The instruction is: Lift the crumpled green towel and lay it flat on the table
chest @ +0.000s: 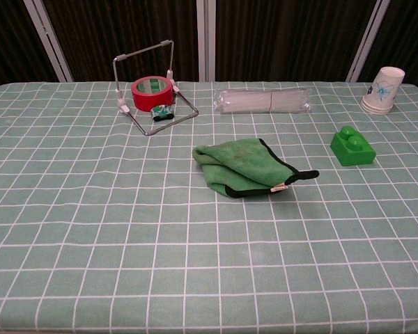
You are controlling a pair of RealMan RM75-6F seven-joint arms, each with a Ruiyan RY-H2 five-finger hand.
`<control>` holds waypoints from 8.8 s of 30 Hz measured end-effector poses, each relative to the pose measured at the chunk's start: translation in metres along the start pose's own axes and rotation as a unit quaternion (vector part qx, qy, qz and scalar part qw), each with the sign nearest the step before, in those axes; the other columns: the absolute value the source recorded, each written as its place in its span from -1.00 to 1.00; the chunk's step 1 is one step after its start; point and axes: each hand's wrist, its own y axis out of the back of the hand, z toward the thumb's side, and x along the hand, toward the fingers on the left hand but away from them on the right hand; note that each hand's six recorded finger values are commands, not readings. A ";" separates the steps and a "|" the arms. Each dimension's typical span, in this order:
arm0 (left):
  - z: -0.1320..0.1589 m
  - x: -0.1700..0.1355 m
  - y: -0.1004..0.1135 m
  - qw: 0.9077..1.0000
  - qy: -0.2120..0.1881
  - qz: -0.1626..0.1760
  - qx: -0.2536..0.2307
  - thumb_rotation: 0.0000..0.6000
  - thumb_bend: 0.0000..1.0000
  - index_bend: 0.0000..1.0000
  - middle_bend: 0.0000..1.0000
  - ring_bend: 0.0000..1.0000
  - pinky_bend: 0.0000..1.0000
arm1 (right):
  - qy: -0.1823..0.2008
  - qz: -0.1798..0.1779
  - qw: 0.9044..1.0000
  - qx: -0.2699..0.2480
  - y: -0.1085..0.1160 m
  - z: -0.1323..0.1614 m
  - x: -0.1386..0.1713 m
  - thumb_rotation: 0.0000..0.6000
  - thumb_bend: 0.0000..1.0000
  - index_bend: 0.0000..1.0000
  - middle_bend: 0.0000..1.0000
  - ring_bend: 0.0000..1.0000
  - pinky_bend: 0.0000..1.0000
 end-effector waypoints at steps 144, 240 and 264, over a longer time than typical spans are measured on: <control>0.218 0.137 -0.111 0.944 -0.078 -0.233 -0.221 -0.45 -1.00 -0.26 -0.35 -0.49 -0.25 | 0.226 -0.019 0.973 0.052 -0.123 0.526 -0.198 1.00 -0.09 0.57 -0.38 -0.75 -0.86; 0.171 0.191 0.000 0.974 -0.109 0.046 -0.195 1.00 0.13 0.42 -0.16 -0.48 -0.25 | 0.195 0.043 0.964 -0.177 -0.054 0.369 -0.236 1.00 -0.09 0.54 -0.36 -0.76 -0.86; 0.181 0.097 -0.037 0.965 -0.228 -0.070 -0.107 1.00 0.07 0.42 -0.16 -0.48 -0.25 | 0.256 0.180 0.939 -0.145 -0.108 0.314 -0.180 1.00 -0.09 0.54 -0.36 -0.78 -0.87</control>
